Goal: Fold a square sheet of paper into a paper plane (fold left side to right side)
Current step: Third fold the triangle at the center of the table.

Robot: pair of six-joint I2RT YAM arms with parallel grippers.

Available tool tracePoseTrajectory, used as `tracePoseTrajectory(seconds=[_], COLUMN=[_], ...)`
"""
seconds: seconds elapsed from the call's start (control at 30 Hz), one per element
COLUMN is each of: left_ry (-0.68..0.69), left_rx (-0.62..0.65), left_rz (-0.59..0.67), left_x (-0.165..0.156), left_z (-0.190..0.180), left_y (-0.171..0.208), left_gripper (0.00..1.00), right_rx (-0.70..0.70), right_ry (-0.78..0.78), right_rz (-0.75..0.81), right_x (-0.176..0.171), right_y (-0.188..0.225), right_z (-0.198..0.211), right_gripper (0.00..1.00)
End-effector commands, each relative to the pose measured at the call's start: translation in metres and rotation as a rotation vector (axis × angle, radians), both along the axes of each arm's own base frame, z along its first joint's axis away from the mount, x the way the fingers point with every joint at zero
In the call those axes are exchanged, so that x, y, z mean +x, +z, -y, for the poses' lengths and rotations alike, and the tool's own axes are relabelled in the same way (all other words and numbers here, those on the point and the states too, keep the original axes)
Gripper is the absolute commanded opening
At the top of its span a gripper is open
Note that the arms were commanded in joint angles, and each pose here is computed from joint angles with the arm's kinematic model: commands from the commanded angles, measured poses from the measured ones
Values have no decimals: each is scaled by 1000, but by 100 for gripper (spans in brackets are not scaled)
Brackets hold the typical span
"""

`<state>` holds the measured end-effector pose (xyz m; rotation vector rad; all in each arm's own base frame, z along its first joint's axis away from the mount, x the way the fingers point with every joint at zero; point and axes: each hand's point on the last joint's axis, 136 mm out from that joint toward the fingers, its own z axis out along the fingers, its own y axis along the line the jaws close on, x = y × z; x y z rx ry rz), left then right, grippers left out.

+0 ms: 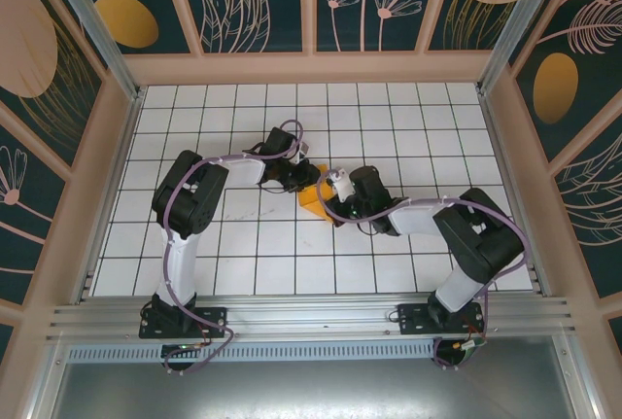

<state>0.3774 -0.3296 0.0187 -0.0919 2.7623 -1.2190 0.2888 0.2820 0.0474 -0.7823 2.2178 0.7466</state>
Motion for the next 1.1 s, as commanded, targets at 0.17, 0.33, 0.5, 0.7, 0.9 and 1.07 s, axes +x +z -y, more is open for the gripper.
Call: tracePoseTrajectory(seconds=[0.17,0.33,0.5,0.7,0.9,1.07], left_ry=[5,4,4,5,7,9], left_rx=[84,83,83,83,86,84], left_rz=[-60,-60,-62,-60,-63,-61], left_x=[-13,-14,-14,-14,-14,-14], left_z=[-14,-13,-13,-13,-14,-13], left_y=[-40,-40,-40,-39,-41,-40], left_gripper=[20,20,20,20,20,20], right_rx=[10,-7,-19,-31,-37,-39], right_ry=[-31,-43,-51,-77,-101,-107], right_rz=[-58,-81,-101,-113,-120,-124], right_x=[16,16,16,21,23,25], right_y=[-2,-9,-15,-19,-21,-22], right_z=[-1,3,5,10,14,15], right_gripper=[0,0,0,0,0,0])
